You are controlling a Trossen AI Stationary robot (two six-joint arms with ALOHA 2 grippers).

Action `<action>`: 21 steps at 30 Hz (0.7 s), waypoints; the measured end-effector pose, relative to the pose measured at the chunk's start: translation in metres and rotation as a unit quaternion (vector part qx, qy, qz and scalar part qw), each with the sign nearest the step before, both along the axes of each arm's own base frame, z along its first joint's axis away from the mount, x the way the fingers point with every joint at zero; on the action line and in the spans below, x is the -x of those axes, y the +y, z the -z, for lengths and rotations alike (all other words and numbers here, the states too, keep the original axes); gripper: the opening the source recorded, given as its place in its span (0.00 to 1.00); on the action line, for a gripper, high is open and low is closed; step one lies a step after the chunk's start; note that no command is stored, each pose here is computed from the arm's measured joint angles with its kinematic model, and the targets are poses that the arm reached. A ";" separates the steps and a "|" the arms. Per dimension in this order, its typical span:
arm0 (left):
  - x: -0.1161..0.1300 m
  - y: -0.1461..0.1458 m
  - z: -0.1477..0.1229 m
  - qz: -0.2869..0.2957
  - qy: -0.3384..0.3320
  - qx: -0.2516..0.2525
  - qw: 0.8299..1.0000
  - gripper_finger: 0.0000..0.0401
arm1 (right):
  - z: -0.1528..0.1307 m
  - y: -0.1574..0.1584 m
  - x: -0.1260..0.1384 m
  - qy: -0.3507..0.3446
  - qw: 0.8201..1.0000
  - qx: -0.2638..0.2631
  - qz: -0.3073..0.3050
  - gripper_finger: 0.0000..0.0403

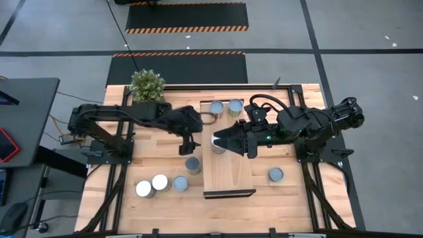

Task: Pick and place cans onto a shelf
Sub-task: Put the canned peaches on the shelf, then put the canned oranges on the shelf

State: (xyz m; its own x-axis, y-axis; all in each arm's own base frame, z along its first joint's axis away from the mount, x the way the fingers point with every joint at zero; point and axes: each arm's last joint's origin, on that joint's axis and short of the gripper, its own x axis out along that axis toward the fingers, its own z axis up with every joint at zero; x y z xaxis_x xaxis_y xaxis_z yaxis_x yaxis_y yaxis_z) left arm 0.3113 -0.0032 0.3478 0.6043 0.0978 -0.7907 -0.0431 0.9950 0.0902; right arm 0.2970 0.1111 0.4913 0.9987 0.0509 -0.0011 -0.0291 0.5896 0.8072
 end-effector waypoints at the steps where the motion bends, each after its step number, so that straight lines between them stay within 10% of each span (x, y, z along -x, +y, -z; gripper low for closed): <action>1: -0.003 0.000 0.005 -0.010 0.012 -0.016 1.000 0.99 | 0.000 0.000 0.000 0.000 1.000 0.000 0.000 0.90; 21: -0.049 -0.007 0.030 -0.034 -0.045 -0.062 0.996 0.99 | -0.004 -0.006 0.013 0.013 0.997 0.062 -0.044 0.90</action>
